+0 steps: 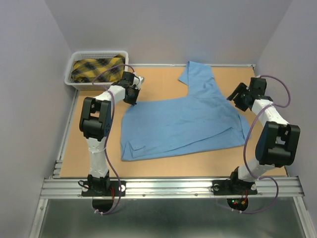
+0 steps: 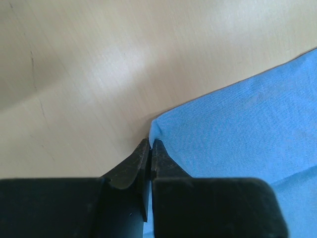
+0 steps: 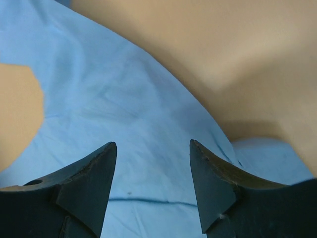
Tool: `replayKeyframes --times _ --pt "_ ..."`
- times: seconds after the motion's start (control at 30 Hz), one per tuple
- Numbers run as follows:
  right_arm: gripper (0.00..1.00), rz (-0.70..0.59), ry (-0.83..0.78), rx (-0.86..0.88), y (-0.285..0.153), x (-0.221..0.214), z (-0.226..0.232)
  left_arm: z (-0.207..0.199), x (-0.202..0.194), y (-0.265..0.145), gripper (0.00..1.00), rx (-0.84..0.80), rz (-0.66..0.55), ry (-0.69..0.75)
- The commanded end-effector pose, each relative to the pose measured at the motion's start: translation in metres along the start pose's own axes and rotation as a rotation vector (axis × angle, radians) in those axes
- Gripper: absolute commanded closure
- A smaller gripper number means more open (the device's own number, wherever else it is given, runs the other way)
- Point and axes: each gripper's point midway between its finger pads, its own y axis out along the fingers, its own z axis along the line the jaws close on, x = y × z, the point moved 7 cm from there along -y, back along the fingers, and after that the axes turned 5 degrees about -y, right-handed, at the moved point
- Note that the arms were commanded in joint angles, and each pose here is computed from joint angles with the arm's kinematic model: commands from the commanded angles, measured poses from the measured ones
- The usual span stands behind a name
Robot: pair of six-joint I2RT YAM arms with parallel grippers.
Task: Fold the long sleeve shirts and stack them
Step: Fold the shirt
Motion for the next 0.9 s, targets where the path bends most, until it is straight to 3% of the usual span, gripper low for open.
replayKeyframes --times 0.0,0.1,0.3,0.57,0.73,0.87 --pt "0.34 -0.046 0.078 -0.136 -0.014 -0.011 -0.026 0.004 -0.002 -0.020 0.95 0.045 -0.003 -0.021" --pt "0.37 0.045 0.091 -0.077 -0.002 -0.027 -0.025 0.005 -0.005 -0.023 0.95 0.059 0.004 -0.030" --pt "0.37 0.107 0.260 -0.215 0.012 -0.087 -0.058 0.009 -0.012 -0.027 0.95 0.104 0.023 -0.050" --pt "0.37 0.193 0.357 -0.325 0.001 -0.145 -0.082 0.020 -0.021 -0.030 0.96 0.191 0.050 -0.089" --pt "0.37 0.189 0.387 -0.425 -0.013 -0.158 -0.092 0.027 -0.029 -0.030 0.96 0.258 0.075 -0.099" --pt "0.37 0.081 0.346 -0.470 -0.037 -0.131 -0.088 0.026 -0.027 -0.029 0.96 0.243 0.067 -0.108"
